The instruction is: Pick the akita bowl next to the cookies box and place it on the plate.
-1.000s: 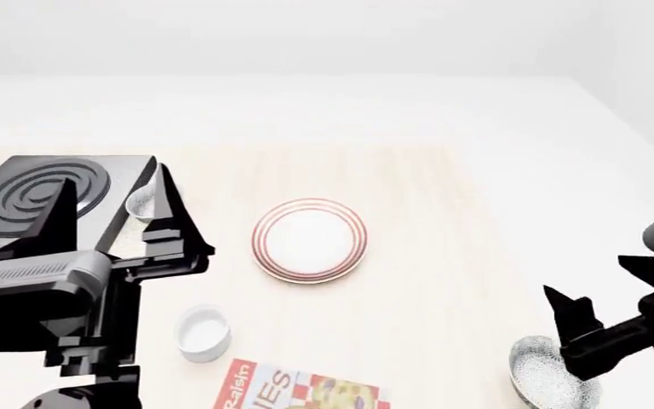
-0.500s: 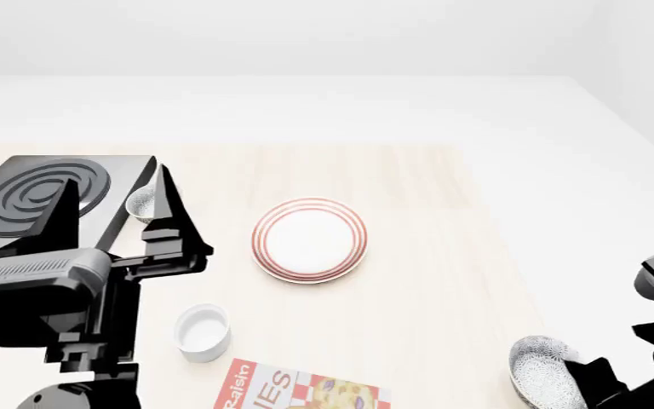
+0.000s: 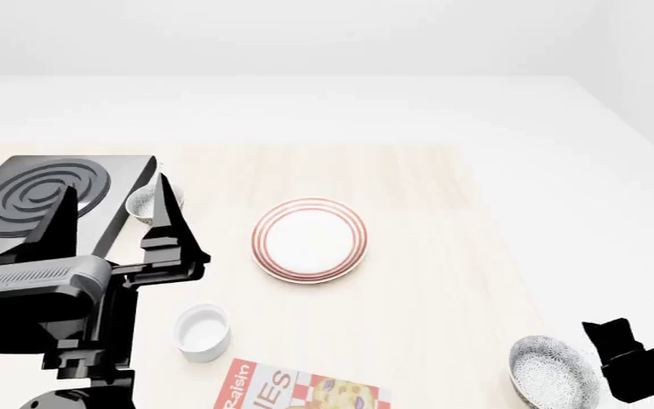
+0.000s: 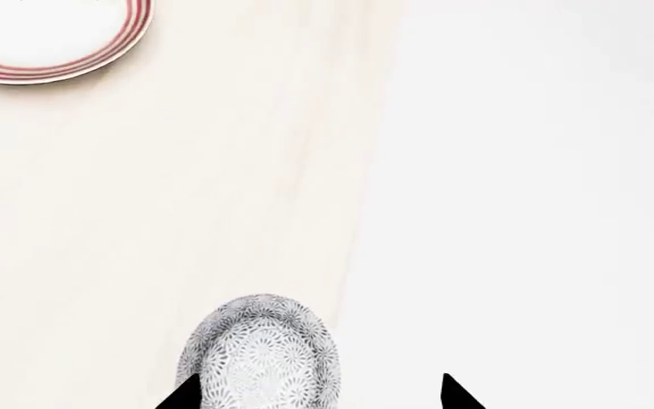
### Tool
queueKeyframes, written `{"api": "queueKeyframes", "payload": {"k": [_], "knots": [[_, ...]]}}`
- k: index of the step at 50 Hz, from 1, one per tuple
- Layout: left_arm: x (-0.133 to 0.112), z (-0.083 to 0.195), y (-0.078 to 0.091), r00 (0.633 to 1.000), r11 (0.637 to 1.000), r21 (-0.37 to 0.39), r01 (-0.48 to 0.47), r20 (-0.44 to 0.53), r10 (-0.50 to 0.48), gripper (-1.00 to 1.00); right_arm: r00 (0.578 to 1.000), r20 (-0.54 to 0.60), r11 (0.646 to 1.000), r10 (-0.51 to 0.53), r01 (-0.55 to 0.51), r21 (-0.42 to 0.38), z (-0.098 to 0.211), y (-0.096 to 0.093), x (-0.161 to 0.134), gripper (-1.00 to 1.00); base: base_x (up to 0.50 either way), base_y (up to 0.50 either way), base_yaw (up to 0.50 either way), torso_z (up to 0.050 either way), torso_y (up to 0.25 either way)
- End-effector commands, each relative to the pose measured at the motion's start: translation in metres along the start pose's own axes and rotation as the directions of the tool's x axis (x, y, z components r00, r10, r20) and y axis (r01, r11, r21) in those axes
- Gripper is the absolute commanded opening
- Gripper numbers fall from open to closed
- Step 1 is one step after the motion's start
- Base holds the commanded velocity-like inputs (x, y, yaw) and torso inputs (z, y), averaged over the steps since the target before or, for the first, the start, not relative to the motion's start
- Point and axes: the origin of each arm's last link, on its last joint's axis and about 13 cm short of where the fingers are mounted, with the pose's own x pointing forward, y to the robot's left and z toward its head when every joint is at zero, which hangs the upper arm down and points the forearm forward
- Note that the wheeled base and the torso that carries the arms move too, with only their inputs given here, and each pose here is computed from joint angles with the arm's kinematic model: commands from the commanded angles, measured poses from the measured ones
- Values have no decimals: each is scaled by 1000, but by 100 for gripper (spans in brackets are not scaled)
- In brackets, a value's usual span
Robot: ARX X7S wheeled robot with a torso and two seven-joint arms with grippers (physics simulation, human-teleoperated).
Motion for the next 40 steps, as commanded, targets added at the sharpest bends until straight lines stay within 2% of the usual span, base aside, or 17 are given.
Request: {"api": "queueKeyframes", "payload": {"k": [1, 4, 9, 14, 23, 32, 40], "knots": [[0, 1, 0, 1000, 1000, 2, 3, 0, -3, 100, 998, -15, 998, -61, 61, 31, -3, -7, 0, 100, 0, 0, 0, 0, 0], [0, 1, -1, 1000, 1000, 2, 5, -1, -5, 100, 996, -59, 998, -66, 67, 4, -10, -7, 6, 100, 0, 0, 0, 0, 0], [1, 2, -2, 1000, 1000, 2, 6, -3, -6, 100, 994, -101, 999, -49, 50, 10, -18, -7, 16, 100, 0, 0, 0, 0, 0], [0, 1, -2, 1000, 1000, 4, 7, -5, -7, 100, 995, -94, 998, -42, 46, 43, -18, -10, 23, 100, 0, 0, 0, 0, 0], [0, 1, -1, 1000, 1000, 6, 5, -8, -5, 100, 993, -117, 998, -22, 28, 50, -28, -9, 43, 100, 0, 0, 0, 0, 0], [0, -4, -1, 1000, 1000, 12, 15, -24, -15, 100, 994, -109, 999, -5, 11, 53, -25, -9, 53, 100, 0, 0, 0, 0, 0], [0, -4, 2, 1000, 1000, 13, 4, -20, -4, 100, 988, -157, 996, -1, 14, 85, -32, -10, 64, 100, 0, 0, 0, 0, 0]]}}
